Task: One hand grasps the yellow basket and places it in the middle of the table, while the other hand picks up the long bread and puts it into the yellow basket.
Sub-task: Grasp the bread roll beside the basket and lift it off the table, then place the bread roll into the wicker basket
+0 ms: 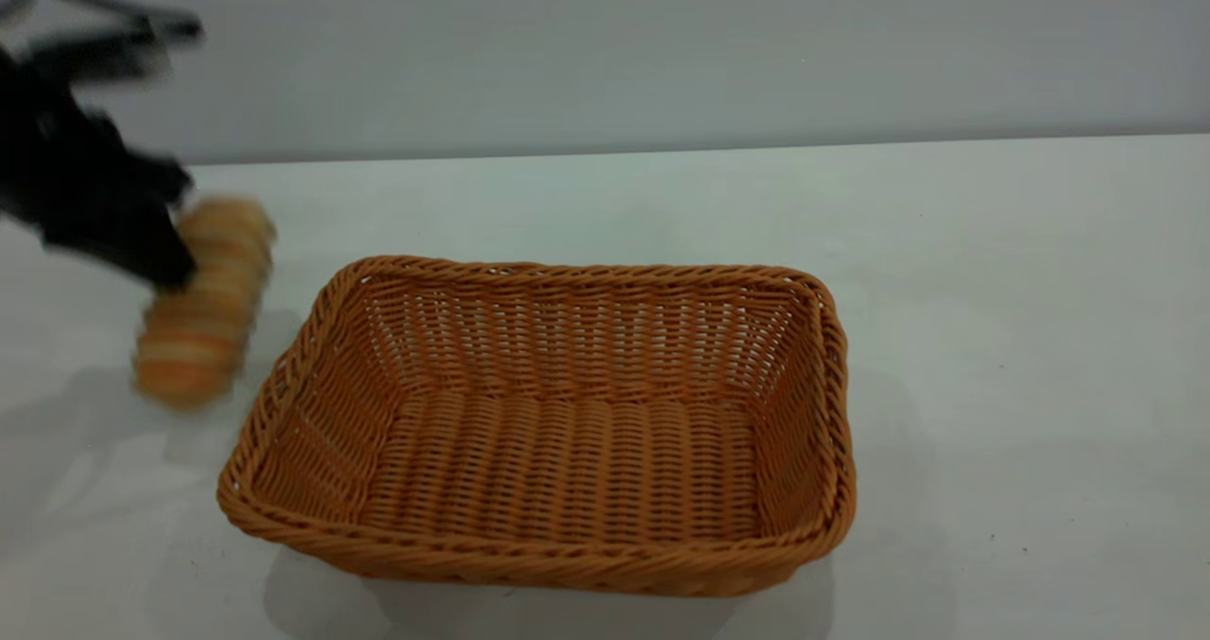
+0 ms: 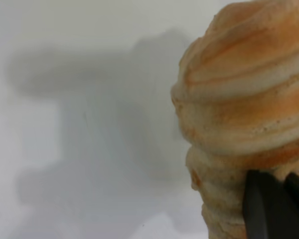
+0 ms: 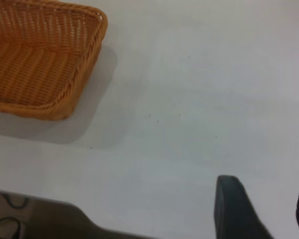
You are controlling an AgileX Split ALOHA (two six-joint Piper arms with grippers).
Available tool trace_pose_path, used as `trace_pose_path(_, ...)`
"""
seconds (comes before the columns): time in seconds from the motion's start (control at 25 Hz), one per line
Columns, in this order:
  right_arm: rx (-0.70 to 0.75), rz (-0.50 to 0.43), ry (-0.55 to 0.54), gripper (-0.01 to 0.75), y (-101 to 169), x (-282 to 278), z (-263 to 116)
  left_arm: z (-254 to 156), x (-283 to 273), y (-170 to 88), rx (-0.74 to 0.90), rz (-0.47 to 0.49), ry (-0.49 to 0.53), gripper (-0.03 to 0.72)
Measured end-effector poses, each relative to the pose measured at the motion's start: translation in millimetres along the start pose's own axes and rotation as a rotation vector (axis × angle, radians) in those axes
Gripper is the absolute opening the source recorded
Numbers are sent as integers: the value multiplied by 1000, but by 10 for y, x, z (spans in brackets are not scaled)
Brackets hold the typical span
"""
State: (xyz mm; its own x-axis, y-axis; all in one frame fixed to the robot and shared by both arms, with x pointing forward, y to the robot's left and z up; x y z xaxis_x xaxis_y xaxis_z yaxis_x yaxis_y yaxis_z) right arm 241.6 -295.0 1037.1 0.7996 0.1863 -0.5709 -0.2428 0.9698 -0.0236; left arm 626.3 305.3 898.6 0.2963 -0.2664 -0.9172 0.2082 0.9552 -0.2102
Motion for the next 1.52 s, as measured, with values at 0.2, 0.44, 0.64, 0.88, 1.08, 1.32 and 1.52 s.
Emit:
trace_pose_path(0.2,-9,-8,5,341,-8,14,-9,147,-479,-423,209,-80,-104,4)
trace_pose_path(0.44,-19,-16,1,341,-17,47,-18,265,-734,-1252,603,-233,-51,4)
trace_pose_path(0.64,-20,-16,2,341,-17,49,-19,290,-739,-1726,860,-276,106,4)
trace_pose_path(0.88,-20,-16,2,341,-17,49,-19,321,-439,-2064,1031,-307,310,4)
trace_pose_path(1.08,-20,-16,2,341,-17,49,-19,361,-64,-2385,1172,-233,379,4)
trace_pose_path(1.32,-20,-16,2,341,-17,49,-19,224,420,-2603,1247,-229,477,4)
trace_pose_path(1.52,-21,-16,2,341,-17,49,-19,96,659,-2646,1258,-219,547,4)
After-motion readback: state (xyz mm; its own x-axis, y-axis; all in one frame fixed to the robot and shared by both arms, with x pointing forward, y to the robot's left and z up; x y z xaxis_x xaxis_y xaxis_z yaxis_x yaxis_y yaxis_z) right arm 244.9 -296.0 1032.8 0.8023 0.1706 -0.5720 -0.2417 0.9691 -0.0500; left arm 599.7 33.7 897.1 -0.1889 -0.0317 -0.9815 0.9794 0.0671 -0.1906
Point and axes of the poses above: a point on each arm's last joint axis where the gripper is mounted, x pointing out along that axis toward the gripper, y along the wrist's bending axis when the last joint is at zero, z = x × y, the point moved 1 cm from there along x, pointing out along that axis toward the gripper, and after that the axes turned 5 degrees about -x, right-handed, at the moved point
